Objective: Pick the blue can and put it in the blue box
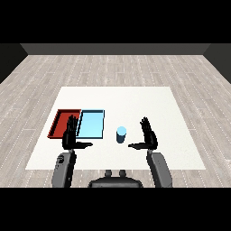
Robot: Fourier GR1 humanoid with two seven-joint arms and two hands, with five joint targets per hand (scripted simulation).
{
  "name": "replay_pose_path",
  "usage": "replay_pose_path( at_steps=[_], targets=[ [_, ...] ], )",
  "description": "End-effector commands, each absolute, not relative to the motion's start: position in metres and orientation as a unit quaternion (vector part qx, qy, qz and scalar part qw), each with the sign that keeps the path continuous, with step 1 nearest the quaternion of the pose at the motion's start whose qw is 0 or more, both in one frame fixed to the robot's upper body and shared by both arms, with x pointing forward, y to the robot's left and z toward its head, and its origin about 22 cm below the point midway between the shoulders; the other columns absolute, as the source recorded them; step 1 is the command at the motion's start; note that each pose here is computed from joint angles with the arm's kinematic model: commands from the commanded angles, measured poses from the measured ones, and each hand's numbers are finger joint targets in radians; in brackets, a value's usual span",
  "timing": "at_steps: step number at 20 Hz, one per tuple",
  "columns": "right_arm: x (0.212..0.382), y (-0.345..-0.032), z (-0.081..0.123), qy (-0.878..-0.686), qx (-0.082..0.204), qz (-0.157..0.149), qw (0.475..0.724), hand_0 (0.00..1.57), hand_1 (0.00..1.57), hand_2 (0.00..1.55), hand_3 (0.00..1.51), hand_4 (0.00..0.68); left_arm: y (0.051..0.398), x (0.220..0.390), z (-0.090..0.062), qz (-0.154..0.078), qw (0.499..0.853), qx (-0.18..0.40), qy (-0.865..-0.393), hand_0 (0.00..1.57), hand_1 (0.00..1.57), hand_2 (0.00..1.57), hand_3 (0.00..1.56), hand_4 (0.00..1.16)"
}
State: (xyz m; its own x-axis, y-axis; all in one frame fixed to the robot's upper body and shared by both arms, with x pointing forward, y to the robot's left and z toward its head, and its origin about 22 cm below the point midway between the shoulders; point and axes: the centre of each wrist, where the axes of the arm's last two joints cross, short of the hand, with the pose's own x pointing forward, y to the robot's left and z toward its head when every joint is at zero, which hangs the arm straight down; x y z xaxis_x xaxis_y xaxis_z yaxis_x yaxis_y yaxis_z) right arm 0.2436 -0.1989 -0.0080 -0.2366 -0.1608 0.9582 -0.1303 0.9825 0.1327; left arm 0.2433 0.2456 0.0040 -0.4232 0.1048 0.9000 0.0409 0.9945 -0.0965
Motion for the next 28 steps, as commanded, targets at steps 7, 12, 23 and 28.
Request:
replay_pose_path(
  at_steps=[7,12,23,28],
  targets=[
    [0.25,-0.201,-0.025,-0.758,0.097,-0.034,0.644,0.0,0.0,0.0,0.0,0.0,0.253,0.231,-0.006,0.036,0.532,-0.04,-0.845,0.0,0.0,0.0,0.0,0.0],
    [0.245,-0.168,-0.035,-0.739,0.109,-0.029,0.664,0.0,0.0,0.0,0.0,0.0,0.253,0.24,0.004,0.038,0.531,-0.048,-0.845,0.0,0.0,0.0,0.0,0.0],
    [0.269,-0.166,-0.054,-0.727,0.119,-0.046,0.675,0.0,0.0,0.0,0.0,0.0,0.253,0.248,-0.008,0.048,0.528,-0.047,-0.847,0.0,0.0,0.0,0.0,0.0],
    [0.268,-0.156,-0.072,-0.727,0.112,-0.043,0.676,0.0,0.0,0.0,0.0,0.0,0.27,0.241,-0.005,0.044,0.524,-0.043,-0.85,0.0,0.0,0.0,0.0,0.0]
  ],
)
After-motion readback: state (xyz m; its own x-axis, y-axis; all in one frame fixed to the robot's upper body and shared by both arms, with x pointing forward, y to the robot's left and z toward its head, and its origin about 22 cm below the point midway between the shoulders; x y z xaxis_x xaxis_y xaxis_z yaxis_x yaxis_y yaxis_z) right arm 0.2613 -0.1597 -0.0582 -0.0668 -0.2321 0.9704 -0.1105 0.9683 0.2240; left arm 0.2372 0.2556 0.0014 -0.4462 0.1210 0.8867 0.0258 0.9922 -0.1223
